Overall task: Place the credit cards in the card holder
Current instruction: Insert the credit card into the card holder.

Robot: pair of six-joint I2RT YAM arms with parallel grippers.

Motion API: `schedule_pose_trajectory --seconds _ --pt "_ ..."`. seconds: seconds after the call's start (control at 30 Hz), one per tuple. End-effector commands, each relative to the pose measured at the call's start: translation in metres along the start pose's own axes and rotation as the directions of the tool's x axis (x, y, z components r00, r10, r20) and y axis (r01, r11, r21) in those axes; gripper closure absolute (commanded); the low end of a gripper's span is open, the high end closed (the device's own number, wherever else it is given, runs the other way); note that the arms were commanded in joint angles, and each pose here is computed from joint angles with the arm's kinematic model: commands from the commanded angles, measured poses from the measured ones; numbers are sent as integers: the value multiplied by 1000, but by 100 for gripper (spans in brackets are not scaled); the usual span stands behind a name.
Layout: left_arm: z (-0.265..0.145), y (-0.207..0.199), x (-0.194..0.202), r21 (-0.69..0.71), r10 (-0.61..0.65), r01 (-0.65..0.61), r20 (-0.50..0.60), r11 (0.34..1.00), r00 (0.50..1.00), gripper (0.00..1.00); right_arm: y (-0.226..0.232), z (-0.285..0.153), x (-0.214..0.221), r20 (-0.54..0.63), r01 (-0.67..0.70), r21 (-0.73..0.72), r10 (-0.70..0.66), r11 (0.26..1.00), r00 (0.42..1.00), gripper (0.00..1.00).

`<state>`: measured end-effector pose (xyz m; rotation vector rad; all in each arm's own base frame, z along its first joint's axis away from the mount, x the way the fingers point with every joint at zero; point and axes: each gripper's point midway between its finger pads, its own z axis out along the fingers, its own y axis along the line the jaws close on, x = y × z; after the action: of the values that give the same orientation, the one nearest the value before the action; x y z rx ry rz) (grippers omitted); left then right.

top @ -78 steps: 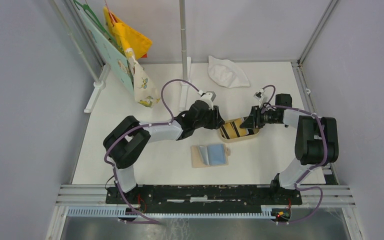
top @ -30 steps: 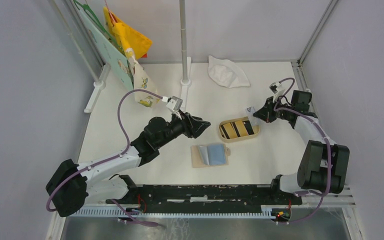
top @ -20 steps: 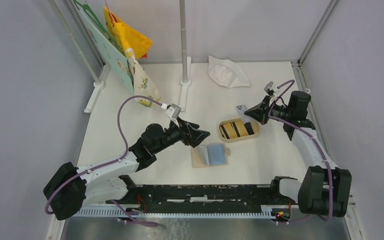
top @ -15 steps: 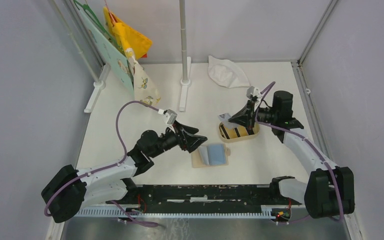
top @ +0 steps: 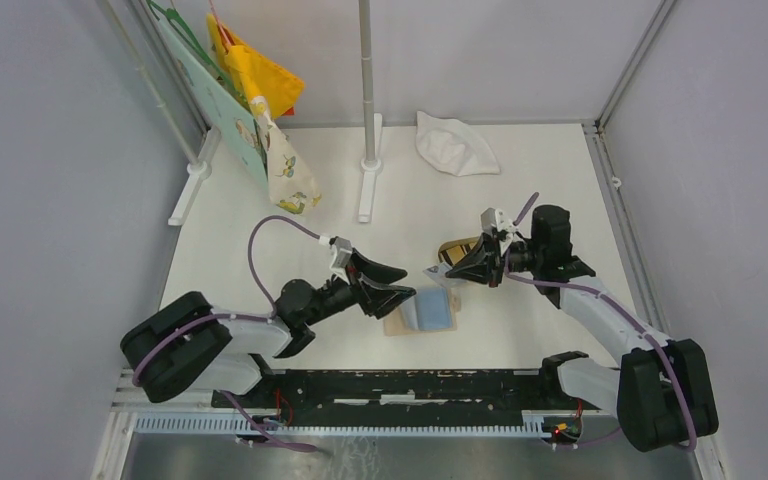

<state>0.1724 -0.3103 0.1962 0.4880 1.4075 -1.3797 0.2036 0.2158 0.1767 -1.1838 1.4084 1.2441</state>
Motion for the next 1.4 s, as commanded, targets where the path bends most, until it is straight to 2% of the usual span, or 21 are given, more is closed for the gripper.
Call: schedule_pose_trajectory --seconds 0.0,0.13,0.23,0.47,0.67,0.77,0.87,0.9,0.97,1.07,1.13,1.17,1.23,1.37 --pt "11 -24 -27 132 111 -127 125 983 986 35 20 3 -10 42 132 -144 -127 981 991 96" --pt "19 -17 -14 129 105 -116 85 985 991 43 35 3 -6 66 182 -209 -171 961 983 94" --pt "25 -18 -8 148 102 -111 65 983 993 47 30 5 0 34 166 -186 -163 968 986 95" --pt "32 -30 10 205 115 -118 24 972 993 49 26 10 5 12 114 -177 -113 978 993 96" --pt "35 -17 27 171 138 -134 -11 976 990 55 29 11 3 18 122 -187 -121 975 993 96" --pt "37 -15 32 177 140 -133 -26 975 990 68 28 11 5 12 117 -180 -117 977 993 96" --pt "41 -19 33 201 135 -124 -38 972 990 94 27 13 8 2 104 -176 -106 979 994 95" --pt "42 -19 32 205 134 -124 -40 971 990 98 25 13 9 -5 101 -168 -103 981 995 93" --pt "41 -20 31 202 134 -123 -39 972 990 98 22 14 13 -23 90 -145 -94 985 995 87" --pt "39 -19 29 187 151 -140 -48 972 987 98 16 15 15 -38 107 -109 -112 988 993 70" --pt "36 -13 35 164 156 -137 -109 977 982 98 9 13 17 -69 124 -70 -129 990 989 56" --pt "35 -10 38 159 153 -129 -148 979 977 98 7 11 20 -93 154 -58 -159 986 983 53" --pt "32 -2 44 139 145 -114 -239 984 960 98 4 9 22 -123 183 -47 -187 982 975 49" --pt "26 6 54 111 173 -141 -380 984 908 98 7 10 24 -123 178 -63 -184 982 975 49"
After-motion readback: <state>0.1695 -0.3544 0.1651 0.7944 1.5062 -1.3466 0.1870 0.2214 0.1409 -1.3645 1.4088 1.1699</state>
